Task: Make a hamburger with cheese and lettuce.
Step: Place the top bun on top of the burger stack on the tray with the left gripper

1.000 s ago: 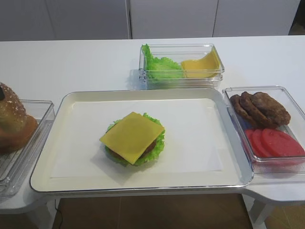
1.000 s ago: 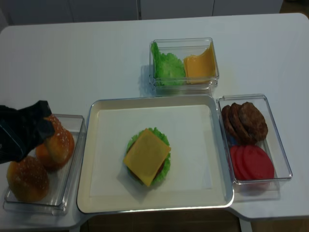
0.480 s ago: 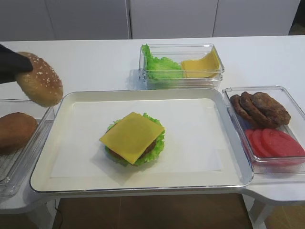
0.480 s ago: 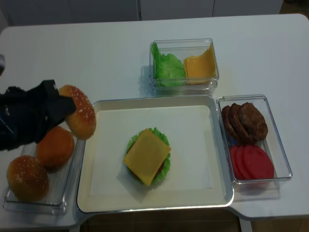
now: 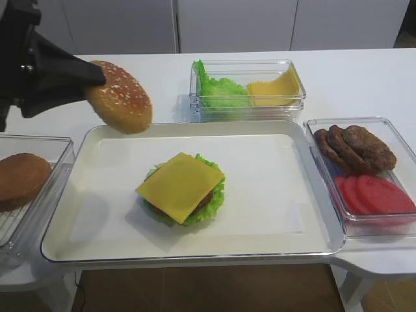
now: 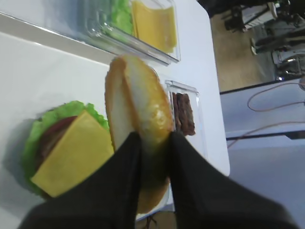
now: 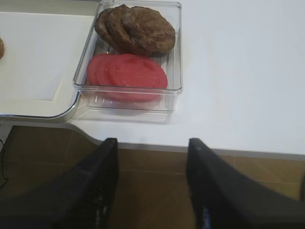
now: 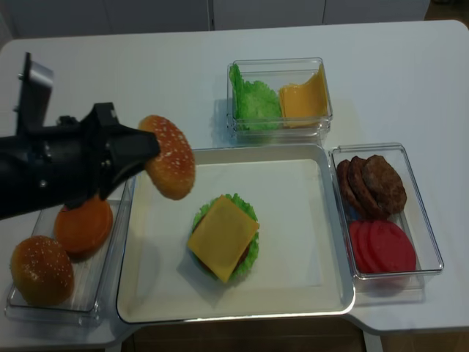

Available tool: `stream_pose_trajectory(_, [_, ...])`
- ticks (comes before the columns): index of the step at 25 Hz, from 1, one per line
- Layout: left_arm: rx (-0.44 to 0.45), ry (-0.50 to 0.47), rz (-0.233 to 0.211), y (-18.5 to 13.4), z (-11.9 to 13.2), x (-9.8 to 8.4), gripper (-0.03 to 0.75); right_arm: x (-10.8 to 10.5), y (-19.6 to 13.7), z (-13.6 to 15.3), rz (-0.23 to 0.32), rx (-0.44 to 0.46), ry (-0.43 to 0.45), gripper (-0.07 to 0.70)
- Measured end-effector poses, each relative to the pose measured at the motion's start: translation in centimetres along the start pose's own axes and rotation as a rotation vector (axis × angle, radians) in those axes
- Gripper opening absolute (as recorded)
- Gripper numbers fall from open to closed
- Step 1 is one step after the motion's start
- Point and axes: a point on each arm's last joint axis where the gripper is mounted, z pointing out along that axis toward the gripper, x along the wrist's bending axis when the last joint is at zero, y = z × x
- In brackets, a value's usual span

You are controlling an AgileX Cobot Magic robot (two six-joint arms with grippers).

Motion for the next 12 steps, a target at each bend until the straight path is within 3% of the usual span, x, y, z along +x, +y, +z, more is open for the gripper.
stream_pose_trajectory(6, [0.144,-0.048,0.003,-0.6,2.3,0.7,0.126,0.0,0.0,0.0,-0.002,0.0,0.0,0.371])
stream_pose_trajectory(12, [0.23,-0.088,0.027,-1.1,2.9,0.8,0.12,0.0,0.0,0.0,-0.002,0.0,0.0,0.371])
